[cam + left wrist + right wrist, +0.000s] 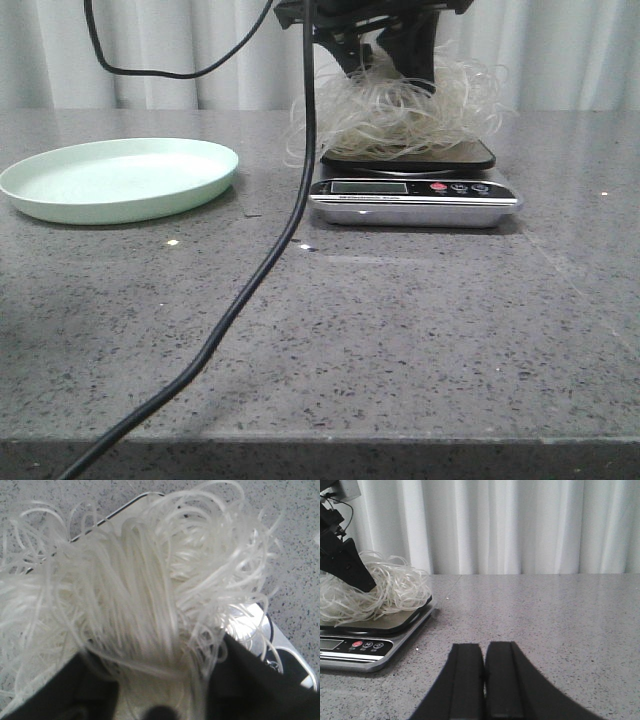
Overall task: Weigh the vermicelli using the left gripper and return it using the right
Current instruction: 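Carry the vermicelli with the left gripper onto the scale and release, then raise the left gripper away from the scale and wait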
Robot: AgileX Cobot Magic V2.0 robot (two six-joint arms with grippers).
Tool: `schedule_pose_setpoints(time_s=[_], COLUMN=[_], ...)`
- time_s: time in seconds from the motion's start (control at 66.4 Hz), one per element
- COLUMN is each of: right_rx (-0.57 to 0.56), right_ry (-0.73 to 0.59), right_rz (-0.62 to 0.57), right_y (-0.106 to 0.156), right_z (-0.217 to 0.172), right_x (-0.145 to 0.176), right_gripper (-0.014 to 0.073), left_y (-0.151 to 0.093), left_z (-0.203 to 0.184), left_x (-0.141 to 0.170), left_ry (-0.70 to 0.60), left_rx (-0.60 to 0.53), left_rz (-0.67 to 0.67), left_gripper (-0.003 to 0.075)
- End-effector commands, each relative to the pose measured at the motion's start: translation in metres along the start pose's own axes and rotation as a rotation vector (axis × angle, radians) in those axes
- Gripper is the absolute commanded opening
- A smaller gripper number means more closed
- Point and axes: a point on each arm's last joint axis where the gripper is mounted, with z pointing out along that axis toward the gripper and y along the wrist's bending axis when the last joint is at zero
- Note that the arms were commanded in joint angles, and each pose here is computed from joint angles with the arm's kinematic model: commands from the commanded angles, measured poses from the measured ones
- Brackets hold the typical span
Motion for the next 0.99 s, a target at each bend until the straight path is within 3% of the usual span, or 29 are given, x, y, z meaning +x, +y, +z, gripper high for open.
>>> schedule_pose_setpoints(time_s=[0.0,0.211,0.527,0.723,0.979], right_rx=[-0.003,-0.003,-0.003,-0.003,-0.003], right_ry=[-0.100,-0.100,-0.100,-0.100,-0.100], right_rz=[0.004,0.004,0.004,0.004,0.004], right_y=[0.001,0.001,0.001,0.001,0.001], right_z=[-0.002,-0.002,-0.002,-0.002,-0.002], right_x=[-0.010,-0.010,-0.010,-0.010,-0.010], right_gripper=[0.0168,0.0168,0.0168,0.0168,0.0168], left_y=[-0.007,-0.014,-0.016,-0.017,-0.014], left_z=[-0.047,-0.104,-0.211,-0.260,-0.279], left_x=[-0.018,-0.033,-0.028,-0.007,0.042], left_ry=[-0.153,-0.266,-0.461,-0.500,-0.445], left_rx=[0.006,0.009,-0.088,-0.134,-0.202], left_rz=[0.015,0.040,0.085,0.118,0.127], left_gripper=[0.0540,0.0537,0.0418,0.0356,0.0299])
